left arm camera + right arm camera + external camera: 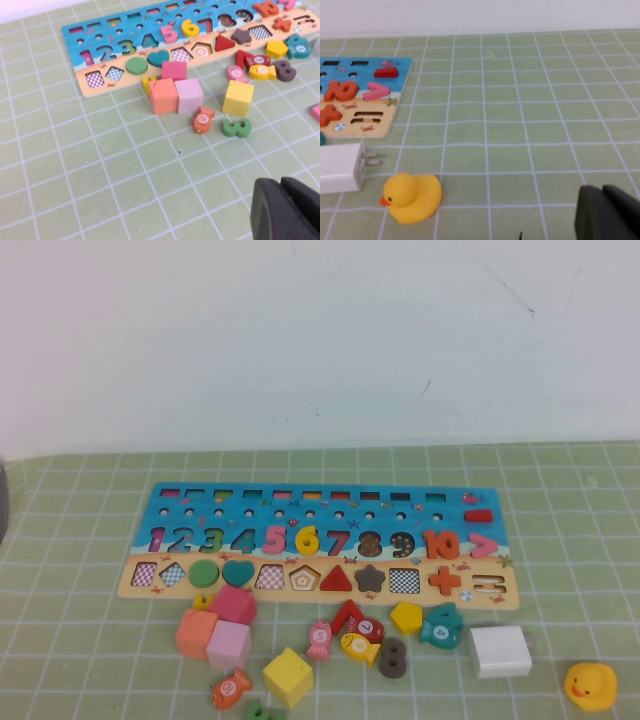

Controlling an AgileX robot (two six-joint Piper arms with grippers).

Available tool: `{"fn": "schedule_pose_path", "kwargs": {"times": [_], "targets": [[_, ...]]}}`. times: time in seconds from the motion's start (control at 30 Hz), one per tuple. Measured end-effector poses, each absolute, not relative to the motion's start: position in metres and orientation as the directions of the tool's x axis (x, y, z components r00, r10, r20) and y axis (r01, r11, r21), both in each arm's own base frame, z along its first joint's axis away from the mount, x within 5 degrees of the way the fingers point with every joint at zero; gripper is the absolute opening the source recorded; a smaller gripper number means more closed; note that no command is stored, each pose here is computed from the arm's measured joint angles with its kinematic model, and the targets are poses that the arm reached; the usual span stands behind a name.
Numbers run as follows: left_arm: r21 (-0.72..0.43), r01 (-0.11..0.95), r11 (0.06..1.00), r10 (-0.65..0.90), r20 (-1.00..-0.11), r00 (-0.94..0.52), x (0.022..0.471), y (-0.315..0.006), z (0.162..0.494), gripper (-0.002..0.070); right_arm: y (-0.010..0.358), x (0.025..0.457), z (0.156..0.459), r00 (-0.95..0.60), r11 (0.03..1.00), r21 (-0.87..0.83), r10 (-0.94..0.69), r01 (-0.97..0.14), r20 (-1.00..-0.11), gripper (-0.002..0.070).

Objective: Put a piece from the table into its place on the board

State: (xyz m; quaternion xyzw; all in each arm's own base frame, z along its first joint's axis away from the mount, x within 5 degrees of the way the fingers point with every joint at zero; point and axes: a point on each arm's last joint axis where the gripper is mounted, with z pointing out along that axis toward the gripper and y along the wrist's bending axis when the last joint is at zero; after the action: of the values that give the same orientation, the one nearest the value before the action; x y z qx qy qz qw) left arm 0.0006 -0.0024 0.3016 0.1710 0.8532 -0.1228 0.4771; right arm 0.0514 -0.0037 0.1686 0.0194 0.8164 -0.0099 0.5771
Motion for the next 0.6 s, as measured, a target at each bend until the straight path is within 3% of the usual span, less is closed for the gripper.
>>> {"fn": "schedule_pose_path", "kwargs": {"times": [0.27, 0.43, 0.6], "targets": [[-0.008, 0.387, 0.922, 0.190, -0.861, -0.471, 0.005, 0.000, 0.299, 0.0000, -0.004, 0.051, 0.169, -0.333, 0.999, 0.006, 0.020, 0.043, -0.943, -0.0001], [-0.006, 0.369, 0.929, 0.134, -0.927, -0.351, 0.021, -0.007, 0.288, 0.0000, -0.004, 0.051, 0.169, -0.333, 0.999, 0.006, 0.020, 0.043, -0.943, -0.0001], [-0.002, 0.258, 0.966, 0.051, -0.979, -0.199, 0.038, -0.009, 0.262, 0.0000, -0.004, 0.051, 0.169, -0.333, 0.999, 0.006, 0.020, 0.043, -0.943, -0.0001]]}}
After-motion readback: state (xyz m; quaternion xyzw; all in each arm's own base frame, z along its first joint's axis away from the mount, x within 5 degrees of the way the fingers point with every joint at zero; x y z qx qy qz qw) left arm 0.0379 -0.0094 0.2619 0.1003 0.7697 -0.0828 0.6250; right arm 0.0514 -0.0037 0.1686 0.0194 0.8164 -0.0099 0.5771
